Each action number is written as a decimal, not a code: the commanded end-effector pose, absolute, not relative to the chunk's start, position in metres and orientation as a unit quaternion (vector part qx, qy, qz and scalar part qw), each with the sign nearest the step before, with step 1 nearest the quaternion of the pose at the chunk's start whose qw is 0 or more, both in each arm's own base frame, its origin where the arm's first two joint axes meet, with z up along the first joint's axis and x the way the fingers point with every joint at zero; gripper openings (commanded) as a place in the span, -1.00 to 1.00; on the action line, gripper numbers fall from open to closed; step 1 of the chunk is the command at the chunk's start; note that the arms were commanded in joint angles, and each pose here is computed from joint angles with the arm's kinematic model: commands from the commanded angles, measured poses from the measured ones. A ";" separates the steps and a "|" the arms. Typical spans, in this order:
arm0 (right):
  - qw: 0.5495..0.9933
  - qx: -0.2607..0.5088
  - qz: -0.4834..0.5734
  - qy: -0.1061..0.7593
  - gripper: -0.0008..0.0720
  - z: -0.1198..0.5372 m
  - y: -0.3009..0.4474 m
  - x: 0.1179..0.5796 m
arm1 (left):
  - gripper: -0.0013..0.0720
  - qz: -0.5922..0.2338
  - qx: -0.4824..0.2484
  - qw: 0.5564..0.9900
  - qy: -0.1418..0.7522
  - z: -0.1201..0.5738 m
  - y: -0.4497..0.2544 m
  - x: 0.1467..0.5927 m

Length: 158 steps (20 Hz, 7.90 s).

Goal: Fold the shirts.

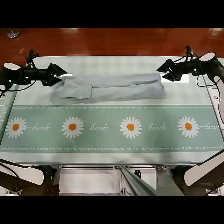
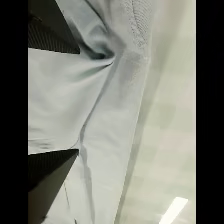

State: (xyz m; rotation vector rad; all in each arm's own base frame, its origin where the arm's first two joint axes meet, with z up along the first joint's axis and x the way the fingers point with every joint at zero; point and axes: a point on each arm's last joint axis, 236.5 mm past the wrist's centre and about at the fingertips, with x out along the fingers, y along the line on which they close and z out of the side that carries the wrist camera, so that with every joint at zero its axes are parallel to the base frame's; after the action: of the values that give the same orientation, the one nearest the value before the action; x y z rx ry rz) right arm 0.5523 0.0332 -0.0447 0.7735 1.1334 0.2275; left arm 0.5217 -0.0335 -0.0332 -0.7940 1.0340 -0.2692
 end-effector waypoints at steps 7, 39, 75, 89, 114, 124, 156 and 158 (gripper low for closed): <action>0.702 0.360 0.069 0.611 0.74 -0.088 -0.012 0.507 | 0.96 -0.031 -0.344 0.725 0.595 -0.028 0.059 0.447; 0.834 0.179 0.158 0.497 -0.91 0.114 0.092 0.274 | -0.91 -0.407 -0.064 0.708 0.574 -0.062 -0.507 0.285; 0.686 0.281 0.393 0.544 0.75 0.060 0.391 0.479 | -0.90 -0.131 -0.258 0.831 0.474 -0.002 -0.112 0.244; 0.742 0.375 0.043 0.554 0.74 -0.061 0.145 0.326 | -0.90 -0.118 -0.263 0.848 0.444 0.004 -0.105 0.259; 0.842 0.160 0.198 0.475 -0.91 0.211 0.130 0.466 | -0.90 -0.108 -0.266 0.825 0.486 -0.021 -0.106 0.257; 0.799 0.244 -0.095 0.541 -0.91 0.207 -0.119 0.336 | -0.90 -0.134 -0.278 0.811 0.497 -0.018 -0.119 0.248; 0.808 -0.019 0.047 0.587 -0.91 0.002 0.073 0.383 | -0.90 -0.106 -0.046 0.840 0.529 0.032 -0.098 0.362; 0.782 -0.001 0.021 0.623 -0.91 -0.027 0.062 0.377 | -0.90 -0.101 -0.042 0.831 0.546 0.020 -0.091 0.360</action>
State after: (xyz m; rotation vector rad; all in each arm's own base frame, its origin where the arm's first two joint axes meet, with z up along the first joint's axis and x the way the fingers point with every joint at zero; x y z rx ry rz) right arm 0.3837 0.0708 0.0229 0.0631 1.2442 0.1529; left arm 0.3656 -0.1108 0.0542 -0.1614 1.0751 -0.2902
